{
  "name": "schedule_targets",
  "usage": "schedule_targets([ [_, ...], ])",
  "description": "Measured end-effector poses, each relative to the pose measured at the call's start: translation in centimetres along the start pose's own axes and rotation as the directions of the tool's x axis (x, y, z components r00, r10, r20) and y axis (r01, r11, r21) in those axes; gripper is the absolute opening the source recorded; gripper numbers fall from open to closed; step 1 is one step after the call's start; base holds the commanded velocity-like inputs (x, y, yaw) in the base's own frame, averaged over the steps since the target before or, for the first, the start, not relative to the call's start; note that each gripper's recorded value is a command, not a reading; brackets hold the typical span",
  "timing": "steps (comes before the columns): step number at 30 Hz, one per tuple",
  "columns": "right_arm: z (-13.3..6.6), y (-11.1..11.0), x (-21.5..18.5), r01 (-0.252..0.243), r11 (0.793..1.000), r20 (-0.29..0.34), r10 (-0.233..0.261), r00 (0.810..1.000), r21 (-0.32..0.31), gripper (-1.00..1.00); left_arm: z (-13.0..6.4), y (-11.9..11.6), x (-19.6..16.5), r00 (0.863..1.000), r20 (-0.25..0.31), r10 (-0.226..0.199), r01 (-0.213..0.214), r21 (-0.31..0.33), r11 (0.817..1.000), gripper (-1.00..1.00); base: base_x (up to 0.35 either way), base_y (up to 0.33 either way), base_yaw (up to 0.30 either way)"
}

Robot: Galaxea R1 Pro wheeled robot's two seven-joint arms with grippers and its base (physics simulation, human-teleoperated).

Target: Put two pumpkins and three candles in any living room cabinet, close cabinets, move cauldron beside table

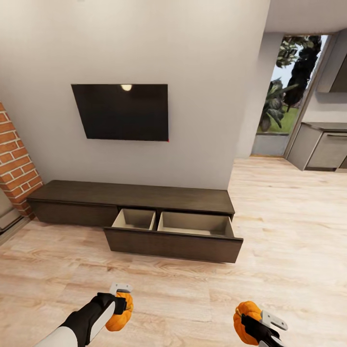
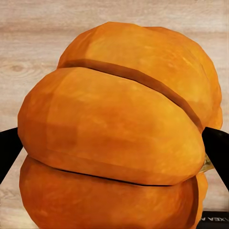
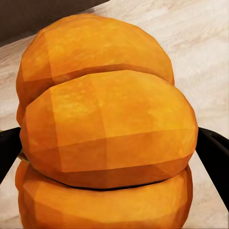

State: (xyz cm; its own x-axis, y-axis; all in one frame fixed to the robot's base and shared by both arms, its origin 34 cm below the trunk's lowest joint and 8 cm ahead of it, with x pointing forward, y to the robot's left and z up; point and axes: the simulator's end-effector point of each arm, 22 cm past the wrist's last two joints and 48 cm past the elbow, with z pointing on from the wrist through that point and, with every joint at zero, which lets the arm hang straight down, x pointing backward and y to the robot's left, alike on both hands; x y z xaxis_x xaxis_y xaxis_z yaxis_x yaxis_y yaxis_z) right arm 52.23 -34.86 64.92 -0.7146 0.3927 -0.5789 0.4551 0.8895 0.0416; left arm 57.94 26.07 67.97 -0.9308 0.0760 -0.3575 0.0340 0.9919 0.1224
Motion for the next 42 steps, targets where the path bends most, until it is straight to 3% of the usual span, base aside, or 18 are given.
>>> schedule_targets([
  [8,-0.8,-0.1,-0.2,0.0,1.0,-0.003,0.0,1.0,0.001,-1.0,-0.8,0.4,-0.1,1.0,-0.001,-0.002,0.002,-0.003,1.0,-1.0,0.0,0.0,0.0],
  [11,-1.1,-0.1,-0.4,0.0,1.0,-0.003,0.0,1.0,0.001,-1.0,-1.3,2.3,-0.9,1.0,0.01,-0.002,0.002,-0.024,1.0,-1.0,0.0,0.0,0.0],
  [14,-1.4,-0.1,-0.5,0.0,1.0,-0.003,0.0,1.0,-0.001,-1.0,-2.6,4.1,-2.5,0.999,0.006,-0.041,0.042,-0.013,0.999,-1.0,0.0,0.0,0.0],
  [16,-1.6,0.0,-0.5,0.0,1.0,-0.003,0.0,1.0,-0.001,-1.0,-4.2,6.2,-4.0,0.994,-0.017,-0.113,0.113,0.014,0.994,-1.0,0.0,0.0,0.0],
  [20,-2.0,0.1,-0.7,0.002,1.0,0.0,-0.002,1.0,-0.005,-1.0,-5.6,8.1,-4.9,0.988,-0.025,-0.155,0.156,0.042,0.987,-1.0,0.0,0.0,0.0],
  [25,-2.4,0.2,-1.1,0.005,1.0,0.006,-0.005,1.0,-0.011,-1.0,-6.3,8.4,-4.8,0.986,-0.033,-0.164,0.166,0.051,0.985,-1.0,0.0,0.0,0.0],
  [27,-2.6,0.2,-1.3,0.005,1.0,0.009,-0.005,1.0,-0.012,-1.0,-6.6,8.2,-4.4,0.985,-0.061,-0.16,0.164,0.057,0.985,-1.0,0.0,0.0,0.0],
  [29,-2.8,0.2,-1.4,0.004,1.0,0.011,-0.004,1.0,-0.012,-1.0,-8.4,6.9,-6.5,0.988,-0.047,-0.147,0.151,0.099,0.984,-1.0,0.0,0.0,0.0],
  [30,-2.9,0.2,-1.4,0.005,1.0,0.011,-0.004,1.0,-0.014,-1.0,-10.2,6.0,-8.2,0.991,-0.033,-0.129,0.132,0.127,0.983,-1.0,0.0,0.0,0.0],
  [32,-3.1,0.2,-1.5,0.004,1.0,0.011,-0.004,1.0,-0.014,-1.0,-13.8,5.0,-12.4,0.988,0.043,-0.147,0.136,0.187,0.973,-1.0,0.0,0.0,0.0],
  [34,-3.2,0.2,-1.5,0.003,1.0,0.01,-0.003,1.0,-0.013,-1.0,-14.9,5.7,-13.5,0.984,0.065,-0.166,0.152,0.186,0.971,-1.0,0.0,0.0,0.0],
  [36,-3.4,0.1,-1.5,0.003,1.0,0.01,-0.003,1.0,-0.012,-1.0,-15.4,5.8,-13.8,0.981,0.071,-0.183,0.166,0.196,0.966,-1.0,0.0,0.0,0.0],
  [42,-4.0,0.0,-1.7,0.02,1.0,0.011,-0.02,1.0,0.003,-1.0,-15.0,6.5,-12.7,0.982,0.043,-0.182,0.172,0.169,0.971,-1.0,0.0,0.0,0.0],
])
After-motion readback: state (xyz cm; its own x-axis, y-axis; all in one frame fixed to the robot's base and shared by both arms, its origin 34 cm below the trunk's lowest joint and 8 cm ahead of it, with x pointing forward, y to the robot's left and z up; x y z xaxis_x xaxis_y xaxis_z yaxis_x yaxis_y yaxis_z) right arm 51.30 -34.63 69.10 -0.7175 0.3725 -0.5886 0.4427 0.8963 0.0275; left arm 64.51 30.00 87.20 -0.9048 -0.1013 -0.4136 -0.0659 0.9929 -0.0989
